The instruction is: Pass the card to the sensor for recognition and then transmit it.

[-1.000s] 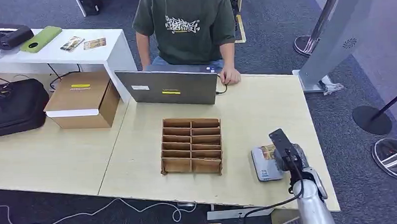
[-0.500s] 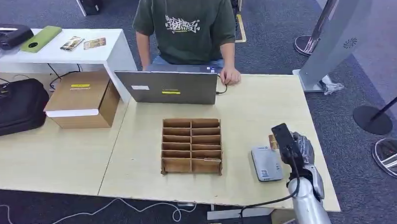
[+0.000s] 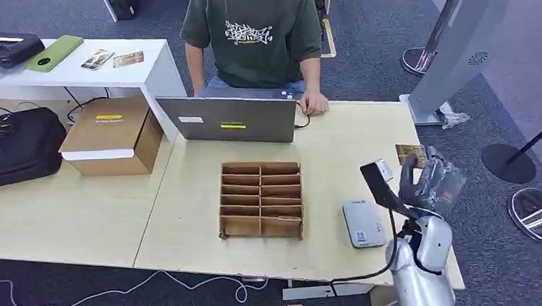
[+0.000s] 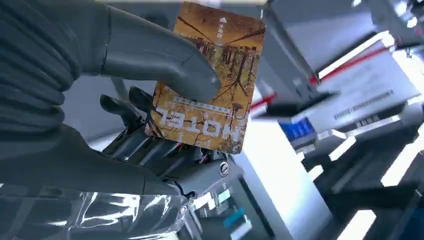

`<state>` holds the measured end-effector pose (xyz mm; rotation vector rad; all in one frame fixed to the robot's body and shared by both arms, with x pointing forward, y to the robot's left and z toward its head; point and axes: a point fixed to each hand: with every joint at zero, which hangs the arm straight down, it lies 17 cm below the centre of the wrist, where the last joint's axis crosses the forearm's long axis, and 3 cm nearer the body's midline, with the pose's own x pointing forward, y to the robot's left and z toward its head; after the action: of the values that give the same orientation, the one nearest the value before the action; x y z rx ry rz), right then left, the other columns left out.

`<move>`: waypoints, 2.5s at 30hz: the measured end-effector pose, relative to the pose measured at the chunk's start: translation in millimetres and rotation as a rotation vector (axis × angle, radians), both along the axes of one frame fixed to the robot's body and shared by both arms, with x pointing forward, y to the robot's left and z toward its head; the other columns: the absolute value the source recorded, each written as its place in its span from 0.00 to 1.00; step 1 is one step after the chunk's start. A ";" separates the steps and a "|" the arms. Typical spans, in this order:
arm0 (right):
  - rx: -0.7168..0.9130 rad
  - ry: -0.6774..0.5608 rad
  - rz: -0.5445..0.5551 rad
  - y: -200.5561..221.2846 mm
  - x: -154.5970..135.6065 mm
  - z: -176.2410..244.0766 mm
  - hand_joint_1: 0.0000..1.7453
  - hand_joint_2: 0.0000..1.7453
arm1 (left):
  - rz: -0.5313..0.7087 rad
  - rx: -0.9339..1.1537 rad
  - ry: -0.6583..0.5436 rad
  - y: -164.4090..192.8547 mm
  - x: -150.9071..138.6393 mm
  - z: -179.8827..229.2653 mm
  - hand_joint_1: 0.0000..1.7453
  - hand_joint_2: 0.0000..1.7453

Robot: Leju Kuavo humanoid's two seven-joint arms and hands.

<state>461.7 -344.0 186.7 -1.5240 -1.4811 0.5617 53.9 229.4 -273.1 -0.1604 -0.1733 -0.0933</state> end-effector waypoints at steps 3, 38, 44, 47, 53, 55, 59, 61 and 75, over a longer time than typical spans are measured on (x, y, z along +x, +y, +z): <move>-0.095 -0.062 -0.122 -18.9 -8.8 18.8 1.00 1.00 | -0.013 0.005 -0.001 2.5 0.0 -0.2 0.00 0.00; -0.575 -0.076 0.090 84.3 131.8 94.3 1.00 1.00 | -0.126 0.035 -0.007 25.0 -0.8 -1.1 0.00 0.00; -0.585 -0.062 0.082 95.1 149.6 109.8 1.00 1.00 | -0.132 0.038 -0.006 26.7 -1.3 -1.2 0.00 0.00; -0.599 -0.048 0.080 101.4 157.9 115.9 1.00 1.00 | -0.146 0.036 -0.007 25.8 -1.7 -1.2 0.00 0.00; -0.633 -0.004 0.072 111.0 170.6 122.9 1.00 1.00 | -0.164 0.041 -0.012 25.4 -0.2 -1.3 0.00 0.00; -0.636 0.006 0.066 111.2 172.6 123.2 1.00 1.00 | -0.168 0.043 -0.010 25.6 0.0 -1.3 0.00 0.00; -0.649 0.021 0.064 112.3 174.9 121.9 1.00 1.00 | -0.169 0.044 -0.004 25.9 -0.3 -1.4 0.00 0.00; -0.651 0.027 0.064 112.4 175.2 120.4 1.00 1.00 | -0.170 0.044 -0.003 26.1 -0.4 -1.4 0.00 0.00; -0.662 0.048 0.062 111.2 176.6 114.4 1.00 1.00 | -0.163 0.043 -0.001 25.9 0.1 -1.4 0.00 0.00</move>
<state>638.4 -232.8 301.1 -1.9403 -1.3751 1.2030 53.9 255.3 -274.5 -0.1312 -0.1588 -0.2589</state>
